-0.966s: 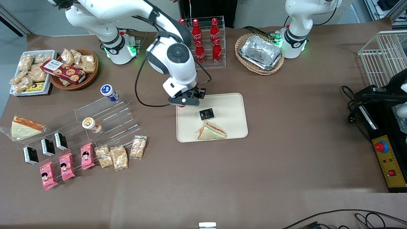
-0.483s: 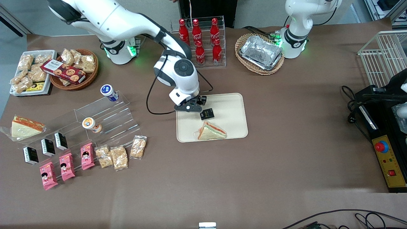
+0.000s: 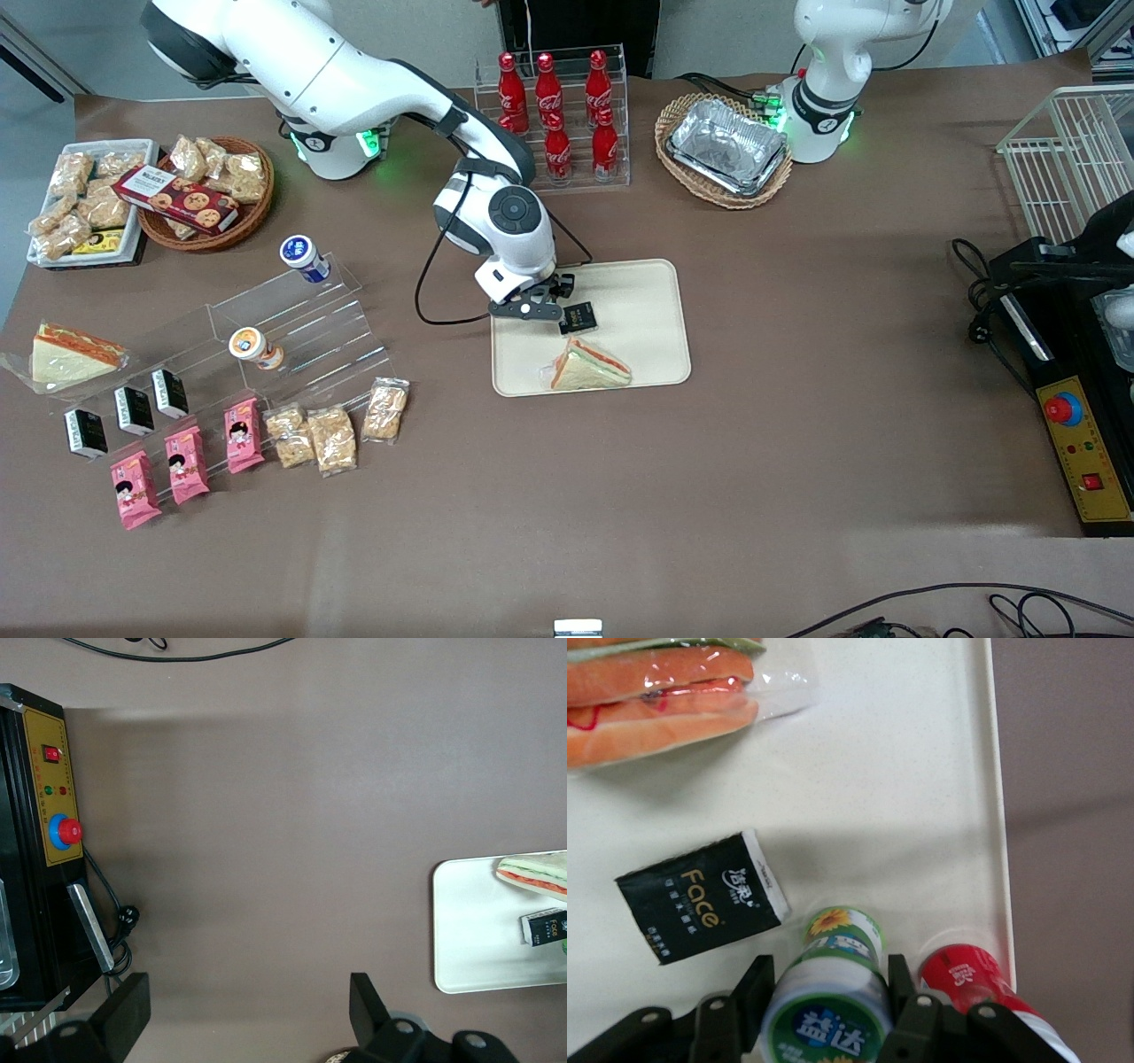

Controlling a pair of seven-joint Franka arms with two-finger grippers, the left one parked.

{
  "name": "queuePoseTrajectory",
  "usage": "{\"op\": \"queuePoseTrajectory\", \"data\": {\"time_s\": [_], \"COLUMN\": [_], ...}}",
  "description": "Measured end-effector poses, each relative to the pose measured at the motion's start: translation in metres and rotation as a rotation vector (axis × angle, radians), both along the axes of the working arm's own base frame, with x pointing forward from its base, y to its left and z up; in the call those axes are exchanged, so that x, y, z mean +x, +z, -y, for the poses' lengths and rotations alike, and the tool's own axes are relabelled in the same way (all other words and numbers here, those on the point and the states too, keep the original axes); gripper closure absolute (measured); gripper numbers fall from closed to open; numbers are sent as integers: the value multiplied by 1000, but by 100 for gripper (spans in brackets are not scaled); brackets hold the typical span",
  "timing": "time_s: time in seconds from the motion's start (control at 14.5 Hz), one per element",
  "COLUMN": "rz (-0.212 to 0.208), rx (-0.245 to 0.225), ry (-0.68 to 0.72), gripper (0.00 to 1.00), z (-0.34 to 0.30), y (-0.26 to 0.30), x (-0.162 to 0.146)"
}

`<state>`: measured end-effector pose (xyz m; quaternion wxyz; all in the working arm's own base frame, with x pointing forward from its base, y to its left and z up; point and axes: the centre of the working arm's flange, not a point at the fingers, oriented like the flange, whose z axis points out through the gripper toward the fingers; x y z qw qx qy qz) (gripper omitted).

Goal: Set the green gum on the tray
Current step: 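Lower the gum bottle onto the tray beside the red-capped bottle, then open the right gripper and withdraw it from the tray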

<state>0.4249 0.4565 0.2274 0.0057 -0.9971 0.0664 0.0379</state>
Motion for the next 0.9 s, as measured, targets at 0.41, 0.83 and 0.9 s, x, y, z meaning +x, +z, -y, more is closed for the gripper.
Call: {"op": "queuePoseTrajectory", "data": {"time_s": [0.41,0.83,0.9], "rz": [-3,1,11], "rx": [-3,0,4], "ry": [-5,-6,-7], "gripper": [9,0,0], "z": [2,2,1], "y": [-3,-1,5], "x": [2,3,6]}}
